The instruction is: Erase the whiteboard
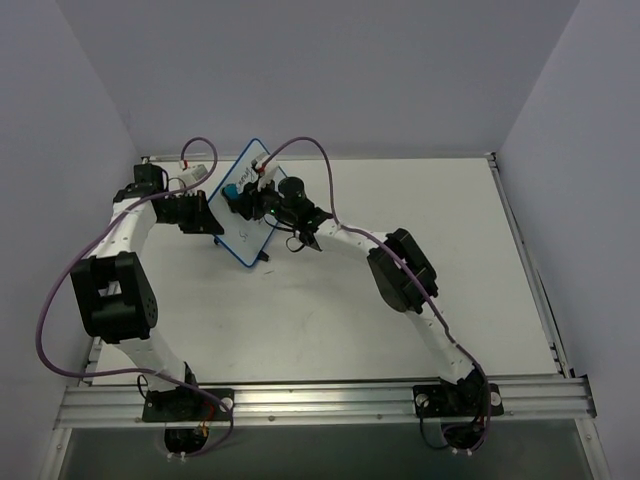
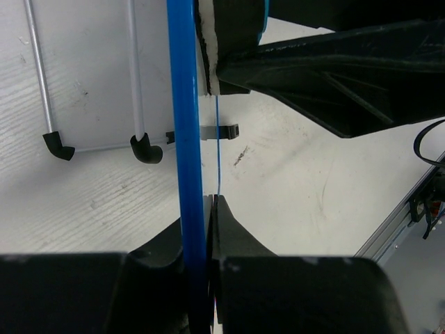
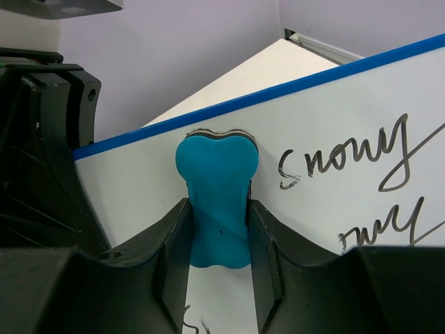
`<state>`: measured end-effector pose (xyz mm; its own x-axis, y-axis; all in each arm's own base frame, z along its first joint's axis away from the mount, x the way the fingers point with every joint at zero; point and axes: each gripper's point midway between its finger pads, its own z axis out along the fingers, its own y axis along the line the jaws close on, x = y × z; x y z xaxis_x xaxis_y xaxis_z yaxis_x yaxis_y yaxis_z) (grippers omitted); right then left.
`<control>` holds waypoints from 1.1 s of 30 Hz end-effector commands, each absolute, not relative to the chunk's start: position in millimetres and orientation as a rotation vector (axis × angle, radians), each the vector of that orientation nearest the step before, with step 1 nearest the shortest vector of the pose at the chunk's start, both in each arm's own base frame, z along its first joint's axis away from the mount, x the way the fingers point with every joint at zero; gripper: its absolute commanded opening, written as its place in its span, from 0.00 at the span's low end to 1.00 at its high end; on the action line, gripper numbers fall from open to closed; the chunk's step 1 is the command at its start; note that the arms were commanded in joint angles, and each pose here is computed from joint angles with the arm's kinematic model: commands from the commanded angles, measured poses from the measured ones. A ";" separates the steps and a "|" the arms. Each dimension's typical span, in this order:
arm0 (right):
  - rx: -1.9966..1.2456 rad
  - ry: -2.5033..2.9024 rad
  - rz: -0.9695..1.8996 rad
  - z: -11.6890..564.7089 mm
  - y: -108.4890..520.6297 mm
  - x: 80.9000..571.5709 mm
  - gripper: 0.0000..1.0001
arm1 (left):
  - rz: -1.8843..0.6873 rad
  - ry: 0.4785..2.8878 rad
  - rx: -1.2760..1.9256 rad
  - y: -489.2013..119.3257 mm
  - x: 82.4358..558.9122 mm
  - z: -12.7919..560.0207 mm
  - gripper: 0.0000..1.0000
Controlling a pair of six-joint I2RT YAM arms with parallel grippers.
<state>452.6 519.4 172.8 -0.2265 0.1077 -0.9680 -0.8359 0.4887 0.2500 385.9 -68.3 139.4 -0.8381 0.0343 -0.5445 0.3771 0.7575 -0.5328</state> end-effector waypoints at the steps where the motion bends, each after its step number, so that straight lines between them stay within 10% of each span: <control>1: -0.647 1.562 0.947 178.6 520.5 471.2 0.00 | -1.018 2.552 0.401 -97.3 351.1 119.4 0.02; 22: -0.504 1.767 0.970 117.3 462.2 578.6 0.00 | -0.969 2.569 0.446 -100.8 345.5 120.5 0.02; 33: -0.658 1.716 1.066 134.9 503.4 492.5 0.00 | -0.952 2.563 0.451 -100.6 345.5 124.0 0.02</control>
